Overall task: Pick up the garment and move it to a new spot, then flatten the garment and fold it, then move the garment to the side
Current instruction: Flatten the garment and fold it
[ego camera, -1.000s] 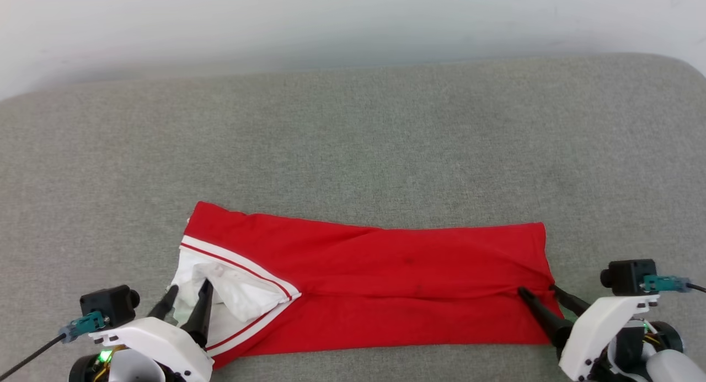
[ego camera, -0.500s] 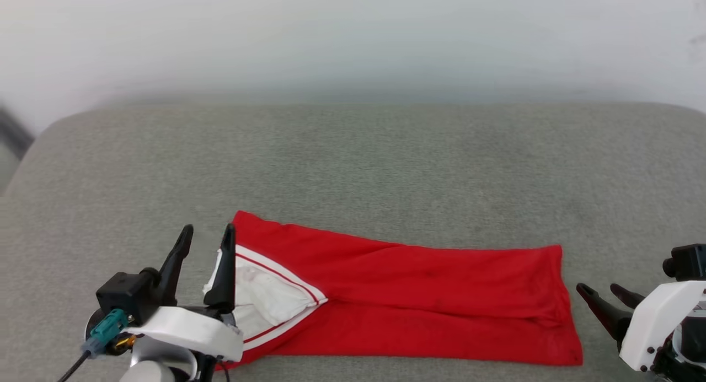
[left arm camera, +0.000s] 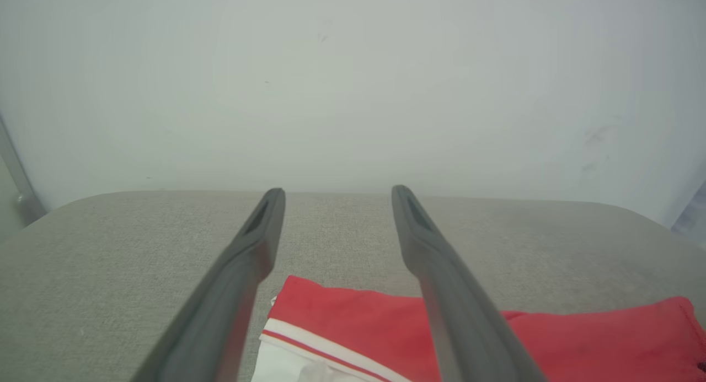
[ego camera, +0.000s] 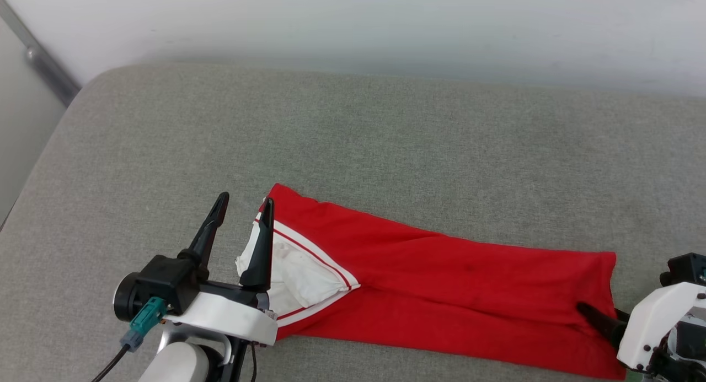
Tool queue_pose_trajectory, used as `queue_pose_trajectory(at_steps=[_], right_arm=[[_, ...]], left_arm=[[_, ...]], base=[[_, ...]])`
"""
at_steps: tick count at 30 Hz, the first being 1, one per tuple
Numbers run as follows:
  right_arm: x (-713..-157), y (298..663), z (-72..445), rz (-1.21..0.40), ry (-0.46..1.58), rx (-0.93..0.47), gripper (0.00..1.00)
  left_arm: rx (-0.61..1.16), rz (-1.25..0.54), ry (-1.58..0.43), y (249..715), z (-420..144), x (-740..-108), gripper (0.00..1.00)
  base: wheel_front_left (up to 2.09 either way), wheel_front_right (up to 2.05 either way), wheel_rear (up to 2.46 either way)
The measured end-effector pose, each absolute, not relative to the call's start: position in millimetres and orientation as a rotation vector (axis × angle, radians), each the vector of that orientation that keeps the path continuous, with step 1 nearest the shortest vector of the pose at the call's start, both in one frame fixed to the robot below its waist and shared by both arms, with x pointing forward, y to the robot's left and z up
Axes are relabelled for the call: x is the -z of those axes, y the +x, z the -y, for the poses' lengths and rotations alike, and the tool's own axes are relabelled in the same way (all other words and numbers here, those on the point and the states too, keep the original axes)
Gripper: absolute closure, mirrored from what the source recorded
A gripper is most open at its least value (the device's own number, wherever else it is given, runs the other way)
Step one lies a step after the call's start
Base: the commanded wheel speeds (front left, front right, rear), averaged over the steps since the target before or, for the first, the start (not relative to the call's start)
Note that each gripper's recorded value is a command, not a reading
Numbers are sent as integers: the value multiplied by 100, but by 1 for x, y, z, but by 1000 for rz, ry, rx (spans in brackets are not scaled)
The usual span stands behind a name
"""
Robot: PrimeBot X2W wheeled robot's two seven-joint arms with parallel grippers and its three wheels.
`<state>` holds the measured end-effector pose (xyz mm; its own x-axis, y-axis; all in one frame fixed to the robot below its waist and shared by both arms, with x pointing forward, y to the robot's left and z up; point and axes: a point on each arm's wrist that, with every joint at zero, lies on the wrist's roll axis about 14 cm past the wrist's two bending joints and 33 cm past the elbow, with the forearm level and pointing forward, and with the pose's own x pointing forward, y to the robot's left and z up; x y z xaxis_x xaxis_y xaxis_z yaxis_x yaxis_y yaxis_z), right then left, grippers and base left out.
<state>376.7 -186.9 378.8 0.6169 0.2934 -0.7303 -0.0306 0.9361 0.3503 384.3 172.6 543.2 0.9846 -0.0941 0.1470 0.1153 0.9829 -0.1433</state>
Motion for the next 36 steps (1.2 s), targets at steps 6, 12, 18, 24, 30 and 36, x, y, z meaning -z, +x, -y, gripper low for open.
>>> queue_pose_trajectory(at_steps=[6, 12, 18, 24, 30, 36], right_arm=[[-359, 380, 173, -973, 343, -217, 46], [-365, 381, 161, -969, 360, -257, 100], [-386, 383, 161, -894, 319, -284, 100], [-417, 391, 194, -757, 323, -213, 100], [-432, 382, 258, -685, 346, -50, 100], [-436, 366, 320, -643, 428, 129, 89]], left_arm=[[80, 119, -136, 388, -180, -534, 0], [64, 121, -131, 389, -184, -534, 0], [71, 98, -129, 383, -182, -527, 0], [94, 99, -134, 378, -173, -528, 0], [131, 103, -132, 378, -161, -530, 0], [144, 96, -138, 381, -157, -529, 0]], base=[[0, 0, 0], [0, 0, 0], [0, 0, 0], [0, 0, 0], [0, 0, 0], [0, 0, 0]])
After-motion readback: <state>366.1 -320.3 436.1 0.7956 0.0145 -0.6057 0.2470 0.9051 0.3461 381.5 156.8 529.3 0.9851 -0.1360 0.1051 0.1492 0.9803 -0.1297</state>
